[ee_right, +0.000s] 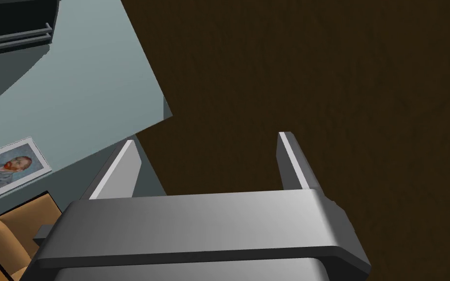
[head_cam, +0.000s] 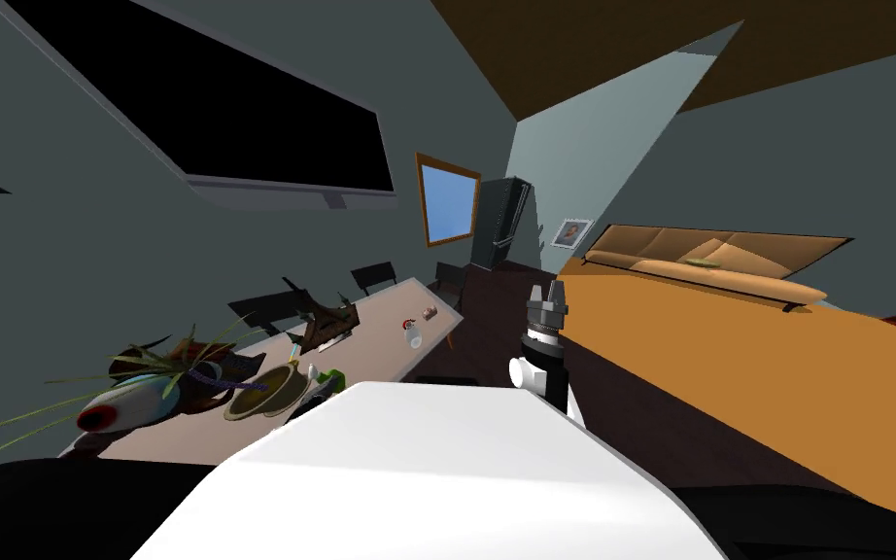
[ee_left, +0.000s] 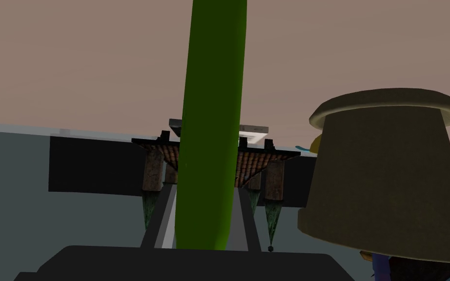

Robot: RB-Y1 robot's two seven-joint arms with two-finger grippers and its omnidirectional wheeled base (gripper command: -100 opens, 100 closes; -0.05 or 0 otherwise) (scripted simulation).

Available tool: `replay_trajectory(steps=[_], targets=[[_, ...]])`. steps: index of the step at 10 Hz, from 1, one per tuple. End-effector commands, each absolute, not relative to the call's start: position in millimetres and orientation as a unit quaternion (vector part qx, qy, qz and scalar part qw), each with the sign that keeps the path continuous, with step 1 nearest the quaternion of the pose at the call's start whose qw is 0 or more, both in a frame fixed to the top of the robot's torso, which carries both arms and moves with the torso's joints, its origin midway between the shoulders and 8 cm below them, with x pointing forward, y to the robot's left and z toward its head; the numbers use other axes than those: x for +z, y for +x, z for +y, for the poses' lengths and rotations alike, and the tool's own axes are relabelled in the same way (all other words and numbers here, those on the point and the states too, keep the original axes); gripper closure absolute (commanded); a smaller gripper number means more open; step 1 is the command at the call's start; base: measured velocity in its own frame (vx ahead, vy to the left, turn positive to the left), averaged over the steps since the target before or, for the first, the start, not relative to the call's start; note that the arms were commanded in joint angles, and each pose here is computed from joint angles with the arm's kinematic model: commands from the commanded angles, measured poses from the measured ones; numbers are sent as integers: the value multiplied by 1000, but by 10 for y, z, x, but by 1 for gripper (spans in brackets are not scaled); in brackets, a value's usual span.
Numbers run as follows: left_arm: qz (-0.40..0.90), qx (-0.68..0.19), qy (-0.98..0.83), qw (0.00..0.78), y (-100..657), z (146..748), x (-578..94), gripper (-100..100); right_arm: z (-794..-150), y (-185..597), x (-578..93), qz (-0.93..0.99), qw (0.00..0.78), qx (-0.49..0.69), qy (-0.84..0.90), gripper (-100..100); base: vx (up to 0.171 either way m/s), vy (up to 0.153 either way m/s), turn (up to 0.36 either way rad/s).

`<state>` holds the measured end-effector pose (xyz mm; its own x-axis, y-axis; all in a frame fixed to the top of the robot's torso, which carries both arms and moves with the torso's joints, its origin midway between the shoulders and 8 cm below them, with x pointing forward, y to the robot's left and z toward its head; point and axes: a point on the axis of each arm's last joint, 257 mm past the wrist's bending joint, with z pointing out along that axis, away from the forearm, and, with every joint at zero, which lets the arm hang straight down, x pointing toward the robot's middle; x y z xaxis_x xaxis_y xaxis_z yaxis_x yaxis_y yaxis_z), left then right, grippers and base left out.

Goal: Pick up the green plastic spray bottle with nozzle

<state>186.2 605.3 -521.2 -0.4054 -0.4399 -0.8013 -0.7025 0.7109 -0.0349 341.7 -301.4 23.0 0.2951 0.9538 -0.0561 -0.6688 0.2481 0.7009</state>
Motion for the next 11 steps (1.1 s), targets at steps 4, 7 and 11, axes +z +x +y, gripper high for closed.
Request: replay_trajectory(steps=[4, 7, 11], targets=[[795, 191, -407, 408, 1007, 6416, -5168, 100, -3015, 3417, 229, 246, 751, 540, 290, 0, -30, -43, -361], [766, 224, -449, 402, 305, 6685, -5030, 100, -3016, 3416, 229, 246, 751, 540, 290, 0, -16, -34, -327], [749, 243, -464, 406, -12, 6831, -4886, 100, -3015, 3416, 229, 246, 751, 540, 290, 0, -11, -30, -194]])
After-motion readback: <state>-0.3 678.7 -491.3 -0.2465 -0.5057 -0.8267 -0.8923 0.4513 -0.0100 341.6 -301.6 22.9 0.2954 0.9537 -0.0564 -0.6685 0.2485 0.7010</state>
